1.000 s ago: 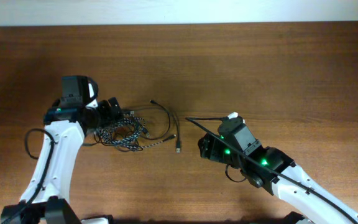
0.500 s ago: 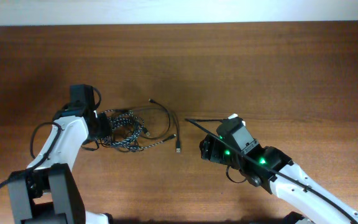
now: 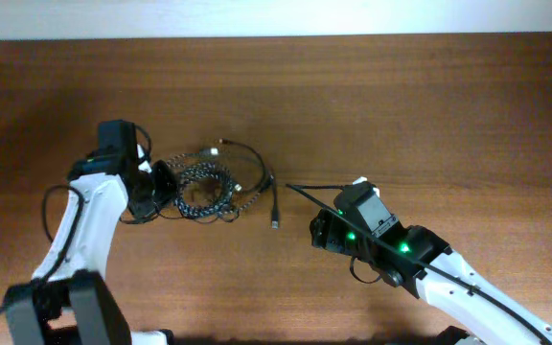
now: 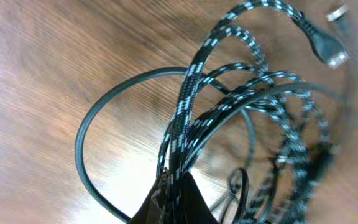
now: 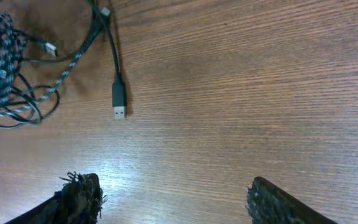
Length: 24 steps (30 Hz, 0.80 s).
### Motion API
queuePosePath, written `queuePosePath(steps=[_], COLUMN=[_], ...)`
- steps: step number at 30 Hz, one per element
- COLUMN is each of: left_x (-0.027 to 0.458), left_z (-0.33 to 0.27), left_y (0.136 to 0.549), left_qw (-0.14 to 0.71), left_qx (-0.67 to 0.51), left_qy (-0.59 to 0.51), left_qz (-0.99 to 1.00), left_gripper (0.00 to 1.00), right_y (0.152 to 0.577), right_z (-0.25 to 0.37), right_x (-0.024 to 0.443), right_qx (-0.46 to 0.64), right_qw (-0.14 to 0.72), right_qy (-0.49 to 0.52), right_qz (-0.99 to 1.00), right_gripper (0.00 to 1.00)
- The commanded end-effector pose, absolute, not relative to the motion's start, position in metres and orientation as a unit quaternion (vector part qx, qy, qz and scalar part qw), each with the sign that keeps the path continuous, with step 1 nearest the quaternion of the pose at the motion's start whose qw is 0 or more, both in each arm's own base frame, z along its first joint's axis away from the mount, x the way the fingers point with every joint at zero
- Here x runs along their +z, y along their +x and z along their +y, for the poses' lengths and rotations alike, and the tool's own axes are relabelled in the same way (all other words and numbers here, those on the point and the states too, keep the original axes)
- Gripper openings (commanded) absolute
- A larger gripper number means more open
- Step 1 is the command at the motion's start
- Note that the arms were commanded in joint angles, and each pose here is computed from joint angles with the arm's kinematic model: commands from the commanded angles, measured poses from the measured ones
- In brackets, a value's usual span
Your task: Untangle cables
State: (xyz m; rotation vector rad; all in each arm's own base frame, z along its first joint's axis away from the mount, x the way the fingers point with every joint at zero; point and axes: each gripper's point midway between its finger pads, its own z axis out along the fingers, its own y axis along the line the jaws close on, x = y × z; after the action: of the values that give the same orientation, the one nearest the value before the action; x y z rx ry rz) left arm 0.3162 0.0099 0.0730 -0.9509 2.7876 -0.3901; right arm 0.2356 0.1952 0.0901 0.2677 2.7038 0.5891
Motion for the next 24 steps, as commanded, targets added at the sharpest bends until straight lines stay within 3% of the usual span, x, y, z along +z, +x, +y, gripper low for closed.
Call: queuePosePath(steps=[1, 4, 5, 6, 11, 15, 16, 19, 20, 24], left_x=[0.128, 0.133, 0.126, 0.122, 0.106, 0.076, 0.067, 0.044, 0.03, 0.003], left_z=[-0.01, -0.012, 0.002, 0.012, 0.006, -0.004, 0.001, 0.014, 0.014, 0.018], left_y=[0.322, 0.322, 0.32, 0.316, 0.309, 0.257, 0.254, 0.251, 0.254, 0.261], left_qw=[0.041, 0.049, 0.079, 0.091, 0.076, -0.027, -0.031, -0.024, -0.016, -0.012], left_qx=[-0.281, -0.289, -0.245, -0.212, -0.161, -0.046, -0.029, 0.007, 0.003, 0.011], left_qy=[-0.562, -0.547, -0.518, -0.51, -0.497, -0.477, -0.497, -0.533, -0.533, -0.533], left_qz=[0.777, 0.784, 0.816, 0.829, 0.849, 0.877, 0.867, 0.846, 0.846, 0.846], left_gripper=[0.0, 0.02, 0.82, 0.99, 0.99, 0.96, 0.86, 0.84, 0.73, 0.57], right_y=[0.237, 0.236, 0.236, 0.236, 0.239, 0.235, 0.235, 0.233, 0.234, 0.233], right_z=[0.196, 0.197, 0.197, 0.197, 0.199, 0.196, 0.196, 0.195, 0.194, 0.193], right_x=[0.09, 0.091, 0.091, 0.091, 0.093, 0.09, 0.09, 0.088, 0.088, 0.087], right_qx=[0.205, 0.208, 0.208, 0.208, 0.214, 0.207, 0.207, 0.203, 0.201, 0.198], right_qw=[0.182, 0.18, 0.18, 0.181, 0.187, 0.179, 0.179, 0.175, 0.176, 0.174], right_qy=[0.091, 0.09, 0.09, 0.09, 0.09, 0.09, 0.09, 0.091, 0.091, 0.092], right_qz=[0.957, 0.957, 0.957, 0.957, 0.955, 0.958, 0.958, 0.959, 0.959, 0.96], right_gripper=[0.77, 0.77, 0.77, 0.77, 0.77, 0.77, 0.77, 0.77, 0.77, 0.77])
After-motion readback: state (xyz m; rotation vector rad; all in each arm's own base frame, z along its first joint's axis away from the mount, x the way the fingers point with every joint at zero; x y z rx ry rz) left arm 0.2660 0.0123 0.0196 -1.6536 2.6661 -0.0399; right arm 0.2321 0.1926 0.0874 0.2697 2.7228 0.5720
